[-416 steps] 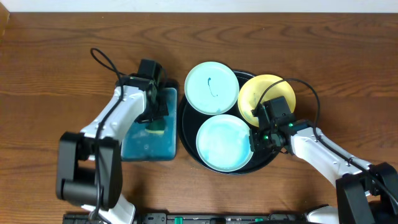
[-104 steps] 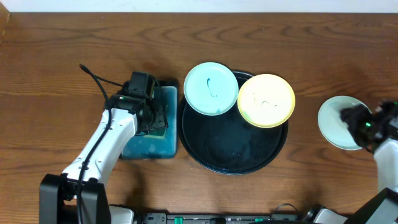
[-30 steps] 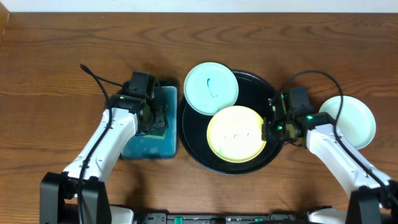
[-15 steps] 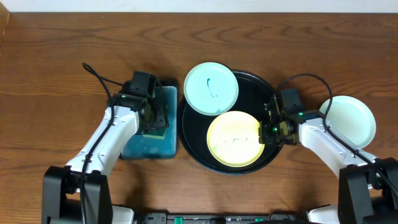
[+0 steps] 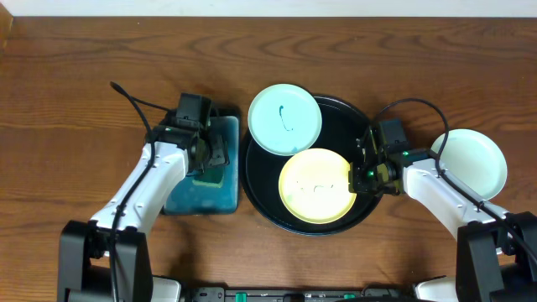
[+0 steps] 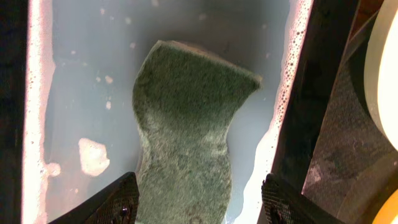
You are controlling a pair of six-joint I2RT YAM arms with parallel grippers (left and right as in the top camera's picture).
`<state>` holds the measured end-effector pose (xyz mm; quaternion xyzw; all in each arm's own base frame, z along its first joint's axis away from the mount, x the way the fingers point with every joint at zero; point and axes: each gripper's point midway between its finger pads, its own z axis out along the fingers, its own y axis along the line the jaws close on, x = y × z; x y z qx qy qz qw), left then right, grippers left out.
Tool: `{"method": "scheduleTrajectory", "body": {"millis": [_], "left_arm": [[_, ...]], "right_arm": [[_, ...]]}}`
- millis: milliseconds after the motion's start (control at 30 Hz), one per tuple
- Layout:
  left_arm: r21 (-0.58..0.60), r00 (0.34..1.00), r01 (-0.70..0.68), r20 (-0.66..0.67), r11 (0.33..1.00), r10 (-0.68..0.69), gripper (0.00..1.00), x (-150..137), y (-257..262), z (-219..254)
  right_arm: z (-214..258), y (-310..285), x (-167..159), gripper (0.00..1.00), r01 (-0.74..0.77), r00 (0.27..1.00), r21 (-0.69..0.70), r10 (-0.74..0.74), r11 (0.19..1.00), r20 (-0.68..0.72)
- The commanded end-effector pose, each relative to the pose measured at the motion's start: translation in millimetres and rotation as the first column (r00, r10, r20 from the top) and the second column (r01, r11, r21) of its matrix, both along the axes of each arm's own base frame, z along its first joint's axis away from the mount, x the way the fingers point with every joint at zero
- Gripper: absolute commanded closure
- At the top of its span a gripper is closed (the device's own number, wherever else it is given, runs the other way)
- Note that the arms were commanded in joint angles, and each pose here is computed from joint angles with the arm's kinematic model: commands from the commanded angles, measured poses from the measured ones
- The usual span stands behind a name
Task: Clean dirty plates on tray and stack at the side
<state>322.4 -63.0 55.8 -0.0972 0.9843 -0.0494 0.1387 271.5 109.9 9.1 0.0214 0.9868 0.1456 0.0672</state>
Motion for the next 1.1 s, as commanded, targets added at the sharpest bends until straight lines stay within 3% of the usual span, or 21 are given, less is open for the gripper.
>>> {"method": "scheduleTrajectory", "body": {"millis": [0,267,400,667,733,800,833,1067], "left_arm": [[0.019,1.0,-0.006,-0.03,1.0,0.007,0.35,-1.4,3.9,-14.8],[0.054,0.995,-0.009,-0.099,0.999,0.014,0.39,0.0,7.5,-50.1],[0.062,0.99,-0.007,-0.143,0.998,0.015,0.6,-4.2,8.2,-66.0],[0.063,0.988,-0.006,-0.151,0.998,0.015,0.9,-5.4,8.4,-67.8],[0.063,0.988,-0.006,-0.151,0.998,0.015,0.86,-6.1,8.6,-66.2],[0.062,0.99,-0.006,-0.143,0.998,0.015,0.59,-5.5,8.5,-62.5],[0.06,0.991,-0.006,-0.135,0.998,0.014,0.51,-5.0,8.4,-59.5],[0.04,1.0,-0.011,-0.027,0.999,0.013,0.48,6.1,6.4,-23.2]], "right_arm": [[-3.8,1.0,-3.0,0.99,0.008,1.0,-0.009,-0.008,1.0,-0.013],[-3.9,1.0,-3.2,0.99,0.008,1.0,-0.009,-0.008,1.0,-0.013],[-3.9,1.0,-3.2,0.99,0.008,1.0,-0.009,-0.008,1.0,-0.013],[-3.9,0.9,-3.6,0.99,0.008,1.0,-0.009,-0.008,1.0,-0.015],[-3.9,0.8,-3.7,0.99,0.008,1.0,-0.009,-0.008,1.0,-0.016],[-4.0,0.8,-3.9,0.99,0.008,1.0,-0.009,-0.008,1.0,-0.016],[-3.9,0.8,-3.7,0.99,0.008,1.0,-0.009,-0.008,1.0,-0.016],[-4.0,0.8,-3.9,0.99,0.008,1.0,-0.009,-0.008,1.0,-0.016]]}}
